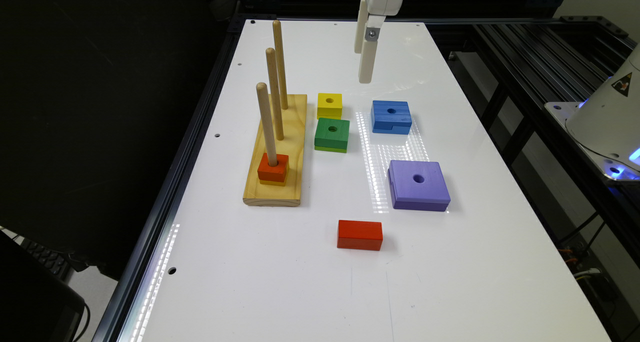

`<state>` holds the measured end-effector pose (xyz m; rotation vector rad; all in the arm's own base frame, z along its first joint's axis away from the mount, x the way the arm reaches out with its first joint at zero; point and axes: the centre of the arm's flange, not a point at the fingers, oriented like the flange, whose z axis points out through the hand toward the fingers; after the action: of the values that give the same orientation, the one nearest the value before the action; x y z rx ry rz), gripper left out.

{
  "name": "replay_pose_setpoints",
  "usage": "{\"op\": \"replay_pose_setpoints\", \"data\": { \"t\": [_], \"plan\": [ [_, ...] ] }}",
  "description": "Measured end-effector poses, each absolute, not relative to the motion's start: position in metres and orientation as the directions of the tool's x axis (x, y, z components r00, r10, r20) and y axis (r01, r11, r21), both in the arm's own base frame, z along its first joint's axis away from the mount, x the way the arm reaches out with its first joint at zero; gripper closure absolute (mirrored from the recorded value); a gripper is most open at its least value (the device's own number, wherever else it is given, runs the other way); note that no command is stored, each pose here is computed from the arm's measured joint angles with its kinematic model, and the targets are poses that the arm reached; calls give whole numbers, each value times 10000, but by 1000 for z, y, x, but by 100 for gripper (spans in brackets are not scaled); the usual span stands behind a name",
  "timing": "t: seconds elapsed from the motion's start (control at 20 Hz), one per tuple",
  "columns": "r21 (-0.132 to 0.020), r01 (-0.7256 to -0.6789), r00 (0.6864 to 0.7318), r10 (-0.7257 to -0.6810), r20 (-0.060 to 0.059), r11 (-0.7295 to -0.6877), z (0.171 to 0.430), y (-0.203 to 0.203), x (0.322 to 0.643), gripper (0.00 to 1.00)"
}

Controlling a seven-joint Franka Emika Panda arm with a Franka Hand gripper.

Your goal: Pick up green block.

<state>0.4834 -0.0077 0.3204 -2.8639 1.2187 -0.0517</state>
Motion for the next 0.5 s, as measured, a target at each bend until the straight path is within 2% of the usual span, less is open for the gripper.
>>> {"op": "replay_pose_setpoints", "data": {
  "t": [0.3, 0.5],
  "plan": [
    [-389, -7198, 6930, -7207, 187, -6931, 320, -8, 483, 0],
    [-286, -7203, 6932, -7207, 59, -6931, 310, -8, 483, 0]
  ]
}}
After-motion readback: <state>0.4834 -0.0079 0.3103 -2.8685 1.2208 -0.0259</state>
